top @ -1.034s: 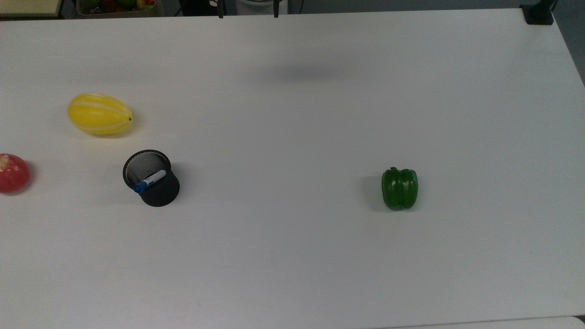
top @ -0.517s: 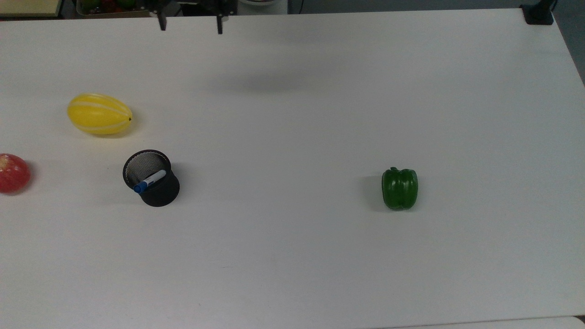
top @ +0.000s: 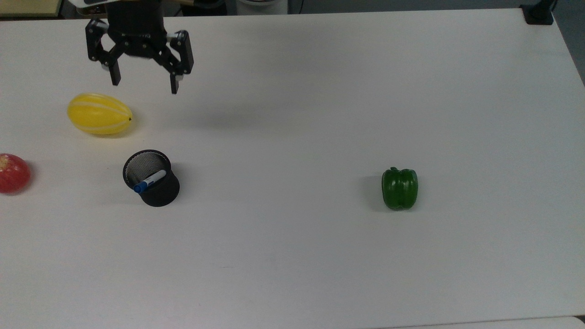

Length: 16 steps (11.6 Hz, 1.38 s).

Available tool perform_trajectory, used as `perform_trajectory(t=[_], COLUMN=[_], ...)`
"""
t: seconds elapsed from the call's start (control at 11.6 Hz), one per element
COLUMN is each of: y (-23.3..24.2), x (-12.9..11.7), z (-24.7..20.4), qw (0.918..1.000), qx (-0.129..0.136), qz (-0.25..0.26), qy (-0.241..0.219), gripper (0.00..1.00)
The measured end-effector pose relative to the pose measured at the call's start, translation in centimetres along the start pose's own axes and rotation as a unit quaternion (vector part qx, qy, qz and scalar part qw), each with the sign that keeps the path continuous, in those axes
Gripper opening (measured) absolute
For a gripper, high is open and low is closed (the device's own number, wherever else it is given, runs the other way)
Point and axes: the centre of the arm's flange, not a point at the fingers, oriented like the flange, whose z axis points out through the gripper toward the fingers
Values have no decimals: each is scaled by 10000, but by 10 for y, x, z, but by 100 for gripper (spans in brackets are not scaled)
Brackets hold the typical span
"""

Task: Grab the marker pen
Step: 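Move the open gripper over the black mesh pen cup and lower it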

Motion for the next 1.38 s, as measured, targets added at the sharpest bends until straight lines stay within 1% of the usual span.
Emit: perform_trajectory(t=[0.17,0.34,0.6,0.69,0.86,1.12,1.21,1.29,1.38], y=[4,5,-2,-3,-4,6,10,12,13], x=[13,20,25,26,25,22,21,19,18], z=[38,75,128,141,158,165,168,173,179], qw=[9992,9978,9955,9945,9934,9936,9937,9941,9944], qx=[-69,-115,-147,-152,-151,-179,-190,-198,-198], qz=[150,190,149,168,259,336,363,381,381], qy=[356,619,924,1023,1109,1063,1039,1001,963], gripper=[100,100,98,97,93,74,58,56,45])
